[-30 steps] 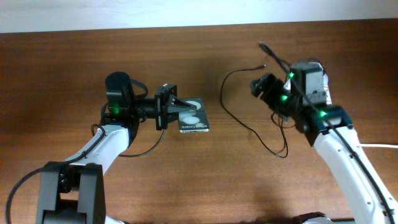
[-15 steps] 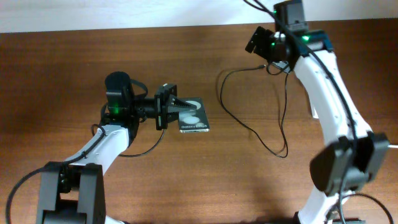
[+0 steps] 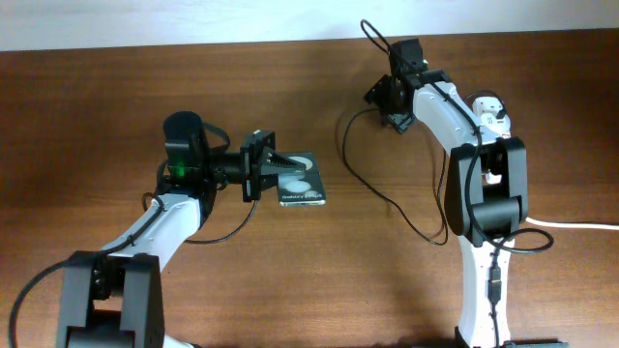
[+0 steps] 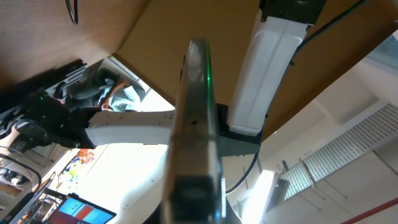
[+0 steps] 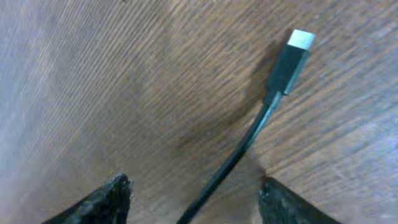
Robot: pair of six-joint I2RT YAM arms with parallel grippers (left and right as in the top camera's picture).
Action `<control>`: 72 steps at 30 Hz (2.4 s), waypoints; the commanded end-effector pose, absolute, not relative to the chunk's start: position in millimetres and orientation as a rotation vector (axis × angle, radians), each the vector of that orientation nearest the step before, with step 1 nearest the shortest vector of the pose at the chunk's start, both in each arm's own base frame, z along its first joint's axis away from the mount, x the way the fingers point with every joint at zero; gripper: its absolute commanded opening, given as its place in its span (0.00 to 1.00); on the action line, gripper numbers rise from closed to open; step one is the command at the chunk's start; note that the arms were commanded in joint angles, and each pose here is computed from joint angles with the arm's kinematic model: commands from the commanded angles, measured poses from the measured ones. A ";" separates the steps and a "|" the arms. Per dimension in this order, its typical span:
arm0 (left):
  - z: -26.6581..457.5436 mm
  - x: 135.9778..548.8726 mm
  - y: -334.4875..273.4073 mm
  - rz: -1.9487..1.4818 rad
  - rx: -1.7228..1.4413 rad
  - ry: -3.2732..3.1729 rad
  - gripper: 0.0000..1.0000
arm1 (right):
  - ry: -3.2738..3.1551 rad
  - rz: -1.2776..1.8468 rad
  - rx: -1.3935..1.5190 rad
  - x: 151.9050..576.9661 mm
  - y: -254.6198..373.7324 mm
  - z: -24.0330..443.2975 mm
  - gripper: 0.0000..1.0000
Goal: Plug charger to phone and switch on socket
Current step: 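Move the right gripper to the cable end and grasp the USB-C plug, then carry the USB-C plug with the right gripper toward the phone's port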
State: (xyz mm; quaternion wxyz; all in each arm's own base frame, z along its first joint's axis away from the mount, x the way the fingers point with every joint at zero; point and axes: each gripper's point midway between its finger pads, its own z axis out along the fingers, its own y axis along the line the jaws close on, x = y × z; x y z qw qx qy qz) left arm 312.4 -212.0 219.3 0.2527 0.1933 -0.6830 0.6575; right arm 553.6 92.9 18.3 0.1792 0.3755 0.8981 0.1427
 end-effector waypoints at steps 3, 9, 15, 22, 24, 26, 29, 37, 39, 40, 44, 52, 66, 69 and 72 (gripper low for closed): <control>226.3 313.4 -210.5 1.796 0.506 -1.862 0.00 | 2.571 0.422 1.044 554.4 95.2 4.8 0.34; 226.3 313.4 -210.5 1.796 0.506 -1.862 0.00 | 2.745 0.561 0.552 541.4 123.9 6.9 0.14; 226.5 313.3 -210.5 1.796 0.505 -1.862 0.00 | 3.236 0.423 0.212 428.0 110.4 -11.7 0.09; 226.4 313.2 -210.6 1.796 0.505 -1.862 0.00 | 3.240 0.030 0.199 427.2 69.1 -18.2 0.66; 226.4 313.2 -210.6 1.795 0.505 -1.862 0.00 | 3.201 0.040 0.244 436.4 70.5 -18.9 0.66; 226.5 313.3 -210.6 1.796 0.505 -1.862 0.00 | 3.188 0.037 0.388 436.1 70.6 -19.7 0.56; 226.5 313.3 -210.5 1.796 0.505 -1.862 0.00 | 3.210 0.018 0.435 425.3 78.9 -26.8 0.51; 226.3 313.4 -210.5 1.796 0.506 -1.862 0.00 | 3.225 -0.125 0.289 400.2 97.1 -61.1 0.45; 226.6 313.3 -210.5 1.796 0.505 -1.862 0.00 | 3.220 -0.121 0.290 401.3 97.4 -61.3 0.37; 226.5 313.2 -210.6 1.796 0.505 -1.862 0.00 | 3.220 -0.121 0.290 401.4 97.4 -61.3 0.33; 226.4 313.2 -210.6 1.796 0.505 -1.862 0.00 | 3.221 -0.121 0.289 401.3 97.4 -61.2 0.15; 226.5 313.3 -210.6 1.796 0.506 -1.862 0.00 | 3.223 -0.085 0.272 411.5 95.0 -23.7 0.04; 221.4 340.3 -210.9 2.139 0.224 -2.209 0.00 | 2.769 0.336 0.099 364.0 104.9 270.0 0.04; 221.4 341.6 -210.8 2.181 0.146 -2.260 0.00 | 2.777 0.347 0.043 335.2 113.5 285.0 0.04; 219.9 348.7 -210.1 2.245 0.059 -2.358 0.00 | 2.786 0.370 -0.089 313.4 141.1 290.8 0.04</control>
